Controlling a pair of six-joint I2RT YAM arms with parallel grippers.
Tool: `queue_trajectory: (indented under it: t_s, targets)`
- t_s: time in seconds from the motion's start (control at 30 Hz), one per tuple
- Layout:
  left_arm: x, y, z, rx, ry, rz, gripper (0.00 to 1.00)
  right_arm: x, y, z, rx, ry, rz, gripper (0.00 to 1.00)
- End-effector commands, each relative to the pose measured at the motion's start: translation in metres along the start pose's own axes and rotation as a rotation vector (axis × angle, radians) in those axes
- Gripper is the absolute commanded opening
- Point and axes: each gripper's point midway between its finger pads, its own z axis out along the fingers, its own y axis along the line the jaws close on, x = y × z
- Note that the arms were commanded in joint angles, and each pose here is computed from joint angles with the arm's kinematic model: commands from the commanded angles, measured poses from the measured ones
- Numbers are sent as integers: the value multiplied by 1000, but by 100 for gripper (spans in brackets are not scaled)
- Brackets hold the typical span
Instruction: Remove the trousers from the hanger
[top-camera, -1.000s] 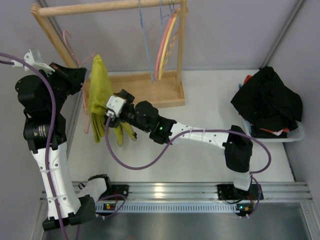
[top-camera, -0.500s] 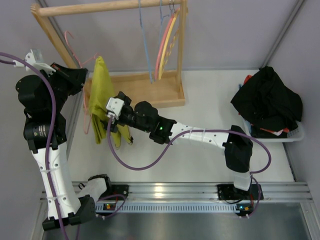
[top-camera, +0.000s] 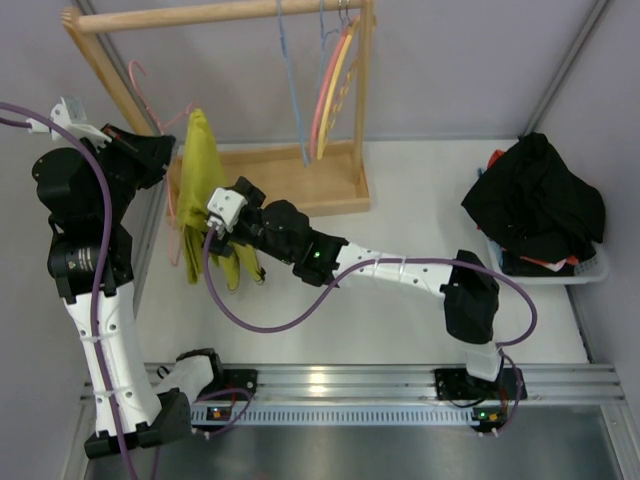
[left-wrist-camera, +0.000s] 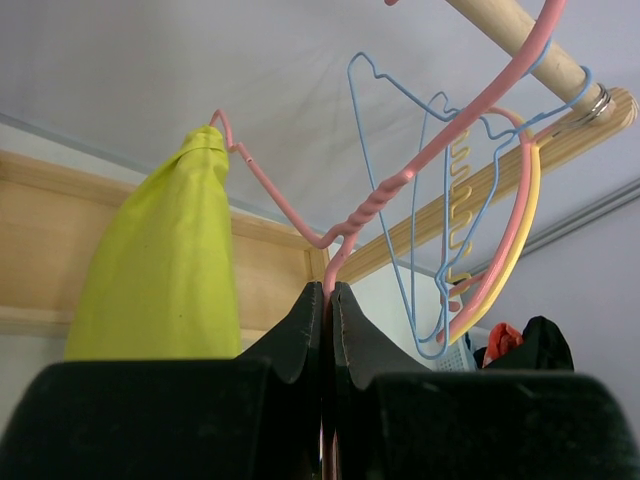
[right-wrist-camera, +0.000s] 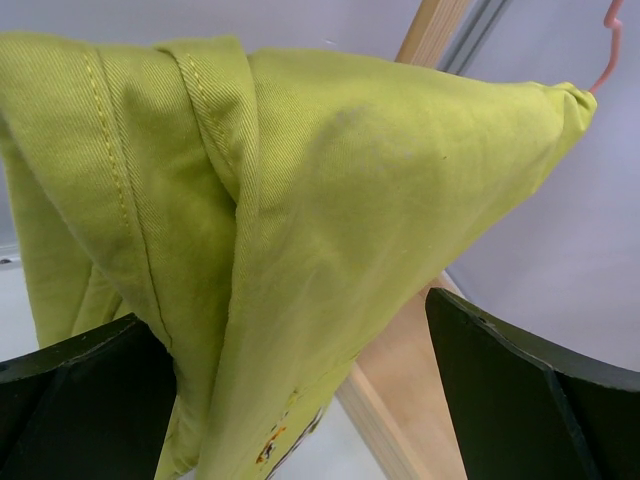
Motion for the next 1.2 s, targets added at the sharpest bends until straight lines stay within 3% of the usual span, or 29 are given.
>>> queue_trajectory:
  t_s: [0.0, 0.33, 0.53, 0.87, 1.17]
  targets:
    - [-42, -43, -14, 145, -158, 35, 0, -35, -14, 4, 46, -81, 39, 99]
    - [-42, -41, -13, 137, -159, 30, 0, -48, -4, 4, -3, -108, 75, 99]
    - [-41, -40, -14, 133, -160, 21, 0, -37, -7, 13, 74, -61, 63, 99]
    - [-40, -37, -12, 125, -159, 28, 0, -52, 26, -2, -109, -103, 168, 99]
    - [-40, -38, -13, 128, -158, 29, 0, -54, 25, -7, -112, -85, 211, 99]
